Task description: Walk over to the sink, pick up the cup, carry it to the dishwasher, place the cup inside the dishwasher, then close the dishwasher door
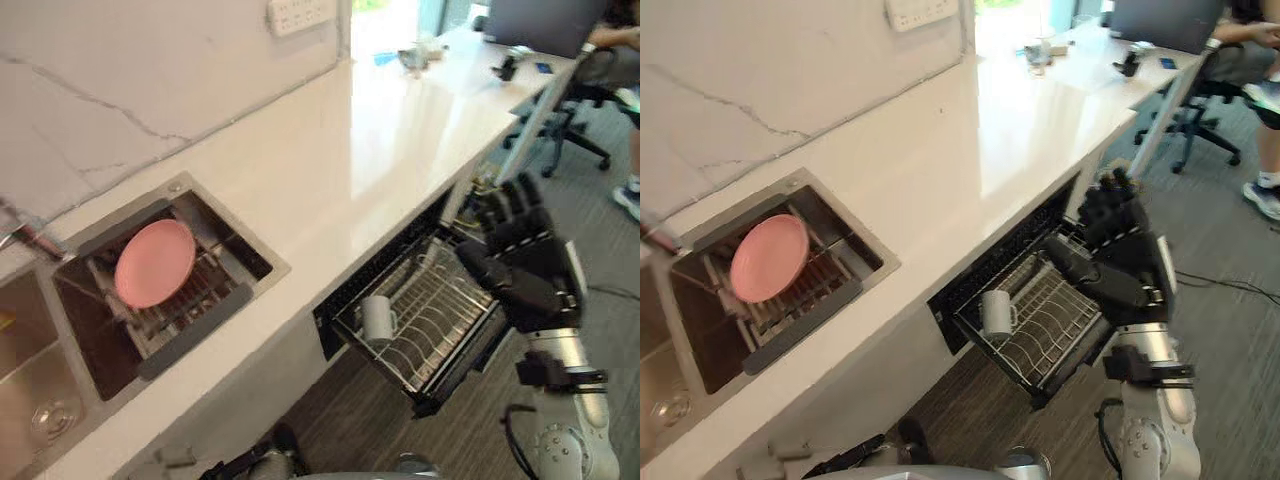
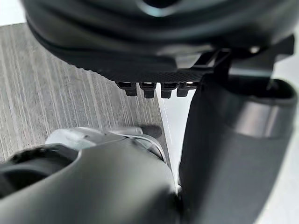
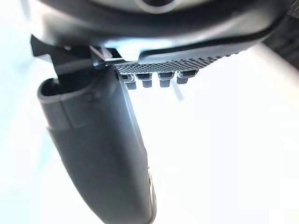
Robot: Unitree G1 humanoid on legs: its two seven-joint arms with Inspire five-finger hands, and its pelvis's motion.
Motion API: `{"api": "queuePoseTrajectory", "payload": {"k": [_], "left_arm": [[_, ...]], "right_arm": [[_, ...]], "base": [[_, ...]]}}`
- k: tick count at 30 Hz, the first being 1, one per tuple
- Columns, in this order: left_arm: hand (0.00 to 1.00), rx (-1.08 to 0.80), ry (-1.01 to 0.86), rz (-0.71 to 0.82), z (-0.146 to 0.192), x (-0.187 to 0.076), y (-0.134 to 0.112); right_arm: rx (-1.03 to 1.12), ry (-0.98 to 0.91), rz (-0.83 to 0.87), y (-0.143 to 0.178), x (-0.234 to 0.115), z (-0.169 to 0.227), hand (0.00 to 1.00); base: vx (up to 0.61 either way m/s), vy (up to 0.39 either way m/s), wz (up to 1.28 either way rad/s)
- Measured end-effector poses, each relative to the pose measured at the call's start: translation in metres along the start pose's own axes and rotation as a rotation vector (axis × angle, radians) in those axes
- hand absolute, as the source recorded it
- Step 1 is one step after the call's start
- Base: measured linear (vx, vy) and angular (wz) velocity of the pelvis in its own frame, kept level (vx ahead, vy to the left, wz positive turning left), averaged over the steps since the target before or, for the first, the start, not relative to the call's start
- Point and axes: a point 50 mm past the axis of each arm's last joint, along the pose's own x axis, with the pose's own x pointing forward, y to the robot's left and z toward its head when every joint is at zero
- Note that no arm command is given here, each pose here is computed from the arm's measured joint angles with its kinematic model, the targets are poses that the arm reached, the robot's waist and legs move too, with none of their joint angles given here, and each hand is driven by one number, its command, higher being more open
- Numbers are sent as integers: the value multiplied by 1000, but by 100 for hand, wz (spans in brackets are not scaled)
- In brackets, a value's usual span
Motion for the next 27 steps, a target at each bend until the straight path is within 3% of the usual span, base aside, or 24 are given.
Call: {"api": "queuePoseTrajectory", "payload": {"k": [4, 9, 21, 27], "left_arm": [[100, -3, 19, 12, -5, 1, -2], [100, 40, 30, 13, -3, 3, -7], [100, 241, -12, 39, 13, 5, -6], [100, 266, 17, 67, 17, 3, 6]], "right_arm": [[12, -43, 66, 7, 9, 8, 100], [120, 49, 116, 27, 11, -19, 100], [138, 213, -130, 5, -2, -58, 100], [163, 213, -116, 2, -3, -59, 100]], "base": [[-27, 98, 72], [26, 171, 34], [62, 73, 58], [115, -101, 37]]}}
